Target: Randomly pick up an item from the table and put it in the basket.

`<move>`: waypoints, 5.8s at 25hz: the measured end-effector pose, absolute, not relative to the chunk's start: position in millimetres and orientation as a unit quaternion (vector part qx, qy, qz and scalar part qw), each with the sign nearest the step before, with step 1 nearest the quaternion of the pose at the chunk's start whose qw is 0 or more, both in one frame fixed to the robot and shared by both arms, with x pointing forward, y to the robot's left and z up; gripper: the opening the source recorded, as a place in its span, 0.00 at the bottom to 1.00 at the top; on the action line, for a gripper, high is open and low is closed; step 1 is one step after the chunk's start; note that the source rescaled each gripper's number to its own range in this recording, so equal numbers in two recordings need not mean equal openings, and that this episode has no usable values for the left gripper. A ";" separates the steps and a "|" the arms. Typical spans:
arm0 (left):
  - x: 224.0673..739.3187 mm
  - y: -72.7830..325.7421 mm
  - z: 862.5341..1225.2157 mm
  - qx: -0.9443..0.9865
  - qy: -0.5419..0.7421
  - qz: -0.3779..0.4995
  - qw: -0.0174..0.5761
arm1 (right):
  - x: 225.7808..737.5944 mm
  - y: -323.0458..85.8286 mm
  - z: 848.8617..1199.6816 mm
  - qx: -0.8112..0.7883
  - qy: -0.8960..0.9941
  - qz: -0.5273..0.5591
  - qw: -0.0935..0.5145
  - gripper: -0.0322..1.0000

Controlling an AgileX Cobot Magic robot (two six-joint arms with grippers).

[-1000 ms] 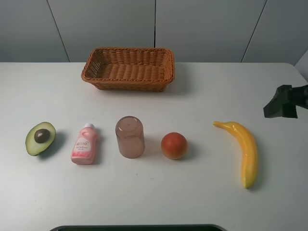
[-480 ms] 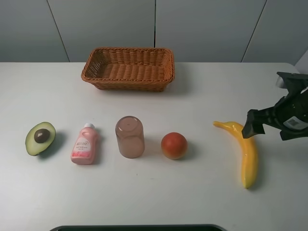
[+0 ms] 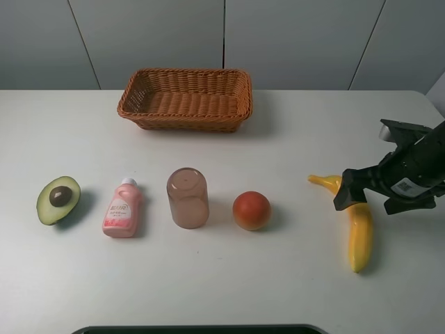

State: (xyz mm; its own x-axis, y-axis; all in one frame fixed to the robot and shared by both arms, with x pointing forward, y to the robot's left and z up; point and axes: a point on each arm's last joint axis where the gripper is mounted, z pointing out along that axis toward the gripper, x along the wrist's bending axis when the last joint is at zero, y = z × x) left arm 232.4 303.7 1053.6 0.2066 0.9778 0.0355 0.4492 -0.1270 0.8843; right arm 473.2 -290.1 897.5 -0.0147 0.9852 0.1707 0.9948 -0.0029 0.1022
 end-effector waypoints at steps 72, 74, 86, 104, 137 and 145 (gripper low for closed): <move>232.4 303.7 1053.6 0.672 0.531 0.338 0.391 | 595.4 -187.7 1106.8 -0.455 -0.757 -0.424 -0.197 0.04; 232.4 303.7 1053.6 0.672 0.531 0.338 0.391 | 604.5 -170.8 1097.1 -0.441 -0.768 -0.424 -0.192 0.04; 232.4 303.7 1053.6 0.672 0.531 0.338 0.391 | 663.0 -75.3 1004.3 -0.363 -0.829 -0.399 -0.145 0.04; 232.4 303.7 1053.6 0.671 0.532 0.337 0.392 | 705.1 -45.9 929.2 -0.340 -0.849 -0.382 -0.133 0.04; 232.4 303.7 1053.6 0.671 0.532 0.337 0.392 | 710.5 -42.9 947.4 -0.333 -0.841 -0.401 -0.147 0.99; 232.4 303.7 1053.6 0.671 0.532 0.337 0.392 | 694.4 -66.1 1053.7 -0.347 -0.814 -0.411 -0.220 0.99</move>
